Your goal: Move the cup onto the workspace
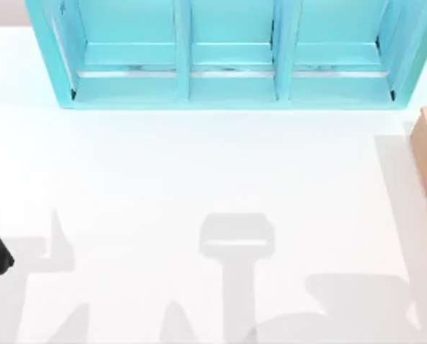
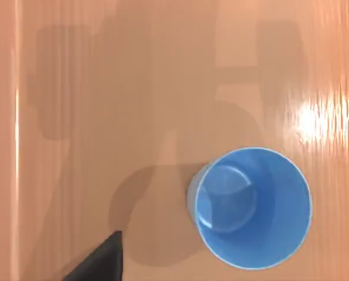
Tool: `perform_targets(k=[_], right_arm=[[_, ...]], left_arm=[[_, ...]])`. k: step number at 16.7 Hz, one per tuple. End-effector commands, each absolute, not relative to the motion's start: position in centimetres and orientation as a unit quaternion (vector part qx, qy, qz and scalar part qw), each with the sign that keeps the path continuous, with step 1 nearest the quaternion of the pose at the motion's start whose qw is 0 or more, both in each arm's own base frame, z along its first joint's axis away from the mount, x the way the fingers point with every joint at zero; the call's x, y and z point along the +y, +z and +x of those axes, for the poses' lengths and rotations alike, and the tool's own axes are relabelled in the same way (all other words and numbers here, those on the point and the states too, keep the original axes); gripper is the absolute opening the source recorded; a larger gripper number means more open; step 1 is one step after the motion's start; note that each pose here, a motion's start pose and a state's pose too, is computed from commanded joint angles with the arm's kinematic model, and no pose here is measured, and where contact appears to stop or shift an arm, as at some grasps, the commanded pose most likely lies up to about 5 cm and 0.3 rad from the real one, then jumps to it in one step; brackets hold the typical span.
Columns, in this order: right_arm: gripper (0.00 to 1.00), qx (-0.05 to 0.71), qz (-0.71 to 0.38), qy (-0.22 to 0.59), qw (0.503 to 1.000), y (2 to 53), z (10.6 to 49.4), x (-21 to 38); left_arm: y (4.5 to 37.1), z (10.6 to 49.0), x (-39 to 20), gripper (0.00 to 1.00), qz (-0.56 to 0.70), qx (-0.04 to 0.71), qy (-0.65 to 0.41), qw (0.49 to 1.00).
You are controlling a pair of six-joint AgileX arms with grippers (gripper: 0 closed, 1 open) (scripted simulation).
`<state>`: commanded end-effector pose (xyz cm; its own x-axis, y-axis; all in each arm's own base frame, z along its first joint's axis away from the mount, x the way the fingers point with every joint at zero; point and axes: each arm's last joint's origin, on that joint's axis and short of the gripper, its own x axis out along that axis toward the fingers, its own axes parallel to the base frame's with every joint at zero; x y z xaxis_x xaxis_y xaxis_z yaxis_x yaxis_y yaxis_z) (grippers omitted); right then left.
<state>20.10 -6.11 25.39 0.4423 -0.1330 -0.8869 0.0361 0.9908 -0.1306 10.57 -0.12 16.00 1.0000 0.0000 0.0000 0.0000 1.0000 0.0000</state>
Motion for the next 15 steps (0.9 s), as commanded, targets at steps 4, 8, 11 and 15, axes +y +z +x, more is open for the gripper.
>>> perform_targets(k=[4,8,11,15], right_arm=[[1.00,0.636,-0.022,-0.028,0.771,25.4,24.1,-9.4],[1.00,0.693,-0.001,-0.009,0.721,24.8,26.4,-11.9],[1.00,0.706,0.005,-0.003,0.709,24.6,27.0,-12.5],[1.00,0.705,0.003,-0.002,0.709,24.6,27.0,-12.3]], left_arm=[[16.0,10.6,-0.1,1.00,0.000,0.000,0.000,1.000],[16.0,10.6,-0.1,1.00,0.000,0.000,0.000,1.000],[16.0,10.6,-0.1,1.00,0.000,0.000,0.000,1.000],[16.0,10.6,-0.1,1.00,0.000,0.000,0.000,1.000]])
